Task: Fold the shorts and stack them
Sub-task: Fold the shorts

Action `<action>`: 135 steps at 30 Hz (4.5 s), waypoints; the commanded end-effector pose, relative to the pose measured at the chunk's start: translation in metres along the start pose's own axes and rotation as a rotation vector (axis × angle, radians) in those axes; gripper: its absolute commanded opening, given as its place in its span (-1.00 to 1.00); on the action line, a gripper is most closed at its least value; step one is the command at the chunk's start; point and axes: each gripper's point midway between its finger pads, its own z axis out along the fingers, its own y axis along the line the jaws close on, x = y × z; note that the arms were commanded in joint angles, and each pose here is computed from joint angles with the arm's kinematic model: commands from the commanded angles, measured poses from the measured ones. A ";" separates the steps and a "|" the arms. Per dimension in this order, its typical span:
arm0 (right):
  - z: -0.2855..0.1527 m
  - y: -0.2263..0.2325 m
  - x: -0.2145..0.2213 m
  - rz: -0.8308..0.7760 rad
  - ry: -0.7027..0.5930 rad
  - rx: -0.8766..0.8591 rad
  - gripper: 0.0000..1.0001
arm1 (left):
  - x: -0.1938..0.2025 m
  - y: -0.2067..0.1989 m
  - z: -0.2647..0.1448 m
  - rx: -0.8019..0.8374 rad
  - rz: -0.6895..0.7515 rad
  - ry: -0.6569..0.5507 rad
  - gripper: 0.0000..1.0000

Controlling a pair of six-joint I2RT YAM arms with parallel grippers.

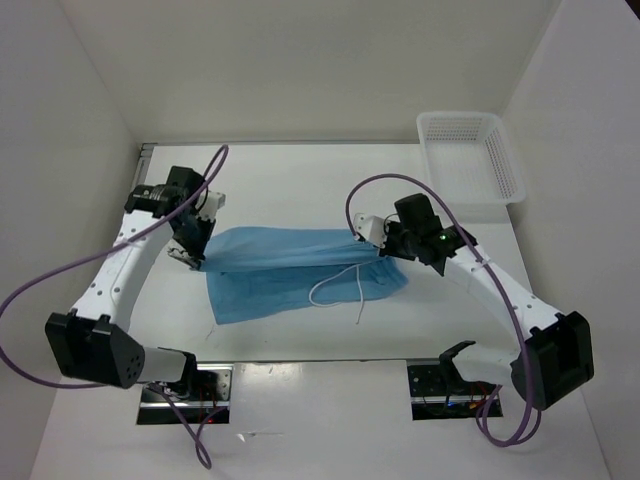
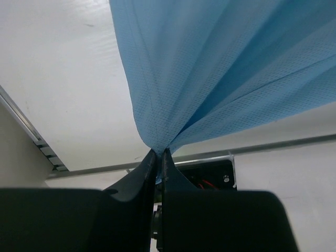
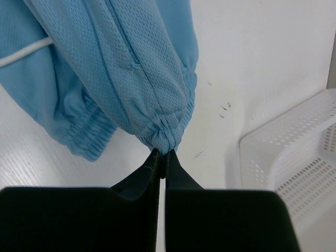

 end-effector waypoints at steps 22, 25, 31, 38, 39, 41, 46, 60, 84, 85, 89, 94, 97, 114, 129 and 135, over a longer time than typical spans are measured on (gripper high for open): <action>-0.038 0.008 -0.031 -0.194 -0.164 0.084 1.00 | 0.080 -0.023 0.035 -0.045 0.208 0.208 0.06; -0.053 -0.033 -0.074 0.021 -0.313 0.179 0.86 | 0.017 0.000 0.045 -0.054 0.041 0.014 0.15; 0.014 -0.037 -0.102 0.368 -0.283 0.024 0.56 | -0.055 0.045 0.103 0.051 -0.182 0.039 0.28; 0.070 0.028 -0.052 0.286 -0.060 -0.129 -0.51 | -0.074 0.025 0.138 0.149 -0.161 0.054 0.37; 0.070 0.034 -0.046 0.269 -0.043 -0.145 -0.60 | -0.072 0.025 0.144 0.151 -0.162 0.073 0.37; 0.068 0.052 -0.040 0.180 -0.009 -0.201 -0.84 | -0.065 0.025 0.158 0.148 -0.165 0.121 0.37; 0.074 0.087 -0.012 0.049 0.085 -0.282 -1.00 | -0.052 0.022 0.172 0.182 -0.184 0.193 0.01; 0.131 0.083 -0.007 0.008 0.127 -0.251 -1.00 | -0.157 0.054 0.210 0.119 -0.169 0.013 -0.94; 0.087 -0.071 -0.050 1.006 -0.017 0.056 -0.25 | -0.182 0.068 0.104 0.194 -0.207 -0.232 0.89; 0.086 -0.066 -0.038 1.039 0.015 0.061 -0.21 | -0.168 0.065 0.109 0.191 -0.214 -0.194 0.89; 0.087 -0.033 -0.009 1.132 0.106 0.010 -0.15 | -0.108 0.047 0.141 0.226 -0.238 -0.021 0.85; 0.085 -0.002 -0.004 1.221 0.115 -0.133 -0.06 | -0.078 0.036 0.158 0.254 -0.251 0.070 0.82; 0.084 0.006 -0.010 1.225 0.099 -0.188 -0.03 | -0.067 0.031 0.165 0.271 -0.257 0.107 0.82; 0.097 0.039 0.009 1.232 0.173 -0.283 -0.82 | -0.048 0.020 0.199 0.319 -0.277 0.216 -0.60; 0.055 0.039 0.019 1.001 0.261 -0.397 -1.00 | -0.065 0.036 0.173 0.243 -0.259 0.152 -1.00; 0.084 0.051 0.057 1.029 0.391 -0.318 -0.04 | -0.061 0.033 0.170 0.254 -0.262 0.161 -1.00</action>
